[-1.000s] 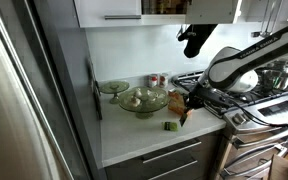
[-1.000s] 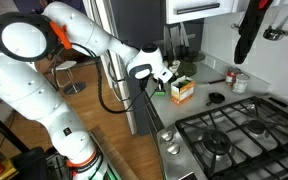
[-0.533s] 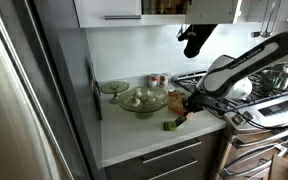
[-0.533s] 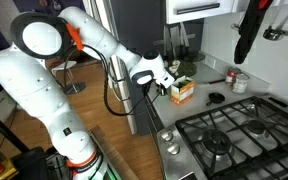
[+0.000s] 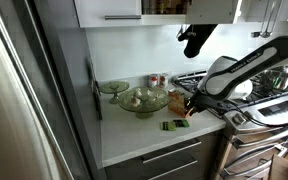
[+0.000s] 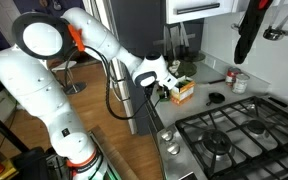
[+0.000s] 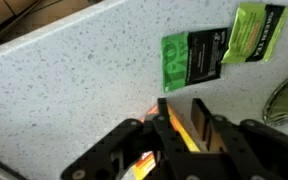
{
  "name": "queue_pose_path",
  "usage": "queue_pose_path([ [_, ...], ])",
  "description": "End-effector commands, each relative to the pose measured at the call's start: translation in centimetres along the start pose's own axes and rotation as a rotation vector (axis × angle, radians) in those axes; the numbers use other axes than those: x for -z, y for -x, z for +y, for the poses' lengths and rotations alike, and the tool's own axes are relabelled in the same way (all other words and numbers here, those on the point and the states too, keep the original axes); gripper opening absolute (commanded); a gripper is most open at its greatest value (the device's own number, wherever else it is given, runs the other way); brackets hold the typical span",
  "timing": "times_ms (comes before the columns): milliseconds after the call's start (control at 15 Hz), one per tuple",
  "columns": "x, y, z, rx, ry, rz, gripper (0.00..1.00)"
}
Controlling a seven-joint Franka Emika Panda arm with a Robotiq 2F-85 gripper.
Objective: Remove two sachets from the orange box
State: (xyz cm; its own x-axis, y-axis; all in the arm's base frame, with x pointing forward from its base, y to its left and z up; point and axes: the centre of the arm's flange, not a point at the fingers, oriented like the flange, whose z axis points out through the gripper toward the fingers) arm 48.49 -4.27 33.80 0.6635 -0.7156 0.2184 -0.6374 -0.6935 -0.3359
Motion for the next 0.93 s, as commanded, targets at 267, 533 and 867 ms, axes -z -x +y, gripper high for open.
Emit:
queue_pose_path([
  [267, 6.4, 0.5, -1.1, 0.049, -0.010, -0.054, 0.93],
  [533, 12.2, 1.8, -2.0, 0.083, -0.029, -0.097, 1.00],
  [867, 19.0, 3.9, -3.2, 0.118, 0.029, -0.149, 1.00],
])
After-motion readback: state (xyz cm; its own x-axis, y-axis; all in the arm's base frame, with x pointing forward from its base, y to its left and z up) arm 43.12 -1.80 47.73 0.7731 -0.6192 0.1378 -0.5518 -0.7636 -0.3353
